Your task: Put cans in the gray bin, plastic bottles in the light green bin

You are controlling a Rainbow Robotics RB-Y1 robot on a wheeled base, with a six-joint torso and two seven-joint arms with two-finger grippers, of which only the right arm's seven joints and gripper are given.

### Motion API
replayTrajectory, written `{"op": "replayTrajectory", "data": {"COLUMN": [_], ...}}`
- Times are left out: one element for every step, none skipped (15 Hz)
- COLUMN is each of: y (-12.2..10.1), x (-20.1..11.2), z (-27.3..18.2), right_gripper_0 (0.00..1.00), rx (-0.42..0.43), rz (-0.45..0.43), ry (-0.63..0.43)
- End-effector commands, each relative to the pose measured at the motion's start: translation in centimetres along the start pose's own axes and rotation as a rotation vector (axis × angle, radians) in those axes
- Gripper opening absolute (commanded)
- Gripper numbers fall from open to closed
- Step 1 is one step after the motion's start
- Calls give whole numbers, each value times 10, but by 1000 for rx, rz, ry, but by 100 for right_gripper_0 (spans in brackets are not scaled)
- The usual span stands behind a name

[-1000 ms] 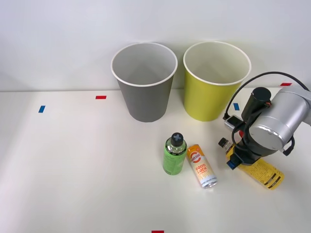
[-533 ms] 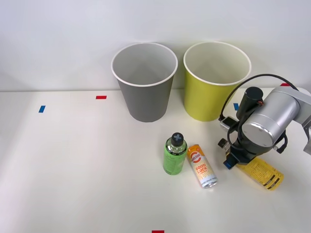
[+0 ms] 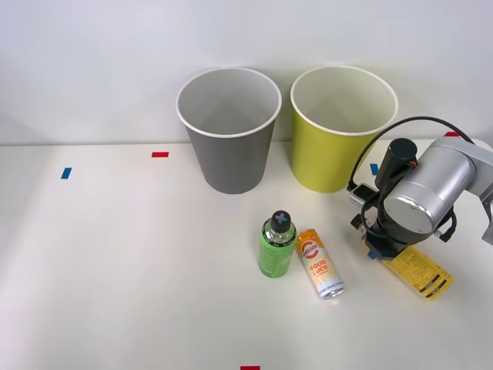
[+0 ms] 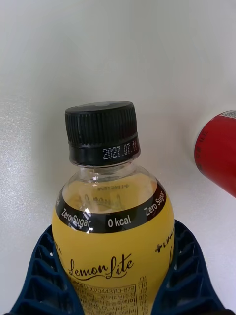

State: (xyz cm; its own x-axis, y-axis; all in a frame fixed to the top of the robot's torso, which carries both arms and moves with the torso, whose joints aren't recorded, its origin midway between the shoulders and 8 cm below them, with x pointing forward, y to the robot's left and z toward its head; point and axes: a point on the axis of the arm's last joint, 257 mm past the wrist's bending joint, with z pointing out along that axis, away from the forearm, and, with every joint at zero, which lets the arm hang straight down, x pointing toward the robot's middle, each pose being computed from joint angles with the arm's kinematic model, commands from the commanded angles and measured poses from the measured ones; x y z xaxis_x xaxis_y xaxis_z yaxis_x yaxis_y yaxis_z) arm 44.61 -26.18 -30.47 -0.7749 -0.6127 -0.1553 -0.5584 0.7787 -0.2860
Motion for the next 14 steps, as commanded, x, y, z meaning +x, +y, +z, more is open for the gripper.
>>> {"op": "replayTrajectory", "data": {"y": [-5,-3,-4,-1,0,4,6,4,7,9,10,11,13,15], "x": [-2,-2,-3,-3,-5,-10,-16,-22,-30,-32,-39,-41,-43,-44], "z": [-1,-2,-6,-11,-16,-25,-33,-40,-45,-49,-60,-69,-76,-85], "right_gripper_0": [6,6,6,6,6,6,5,5,4,4,4,3,3,3], "rx": [20,26,31,20,11,-1,-3,8,2,-14,-28,-31,-37,-47], "rz": [2,2,15,28,39,51,56,58,73,97,114,124,133,147], "ry": [-8,-16,-41,-59,-81,-117,-152,-192,-245,-285,-346,-375,-399,-435]}}
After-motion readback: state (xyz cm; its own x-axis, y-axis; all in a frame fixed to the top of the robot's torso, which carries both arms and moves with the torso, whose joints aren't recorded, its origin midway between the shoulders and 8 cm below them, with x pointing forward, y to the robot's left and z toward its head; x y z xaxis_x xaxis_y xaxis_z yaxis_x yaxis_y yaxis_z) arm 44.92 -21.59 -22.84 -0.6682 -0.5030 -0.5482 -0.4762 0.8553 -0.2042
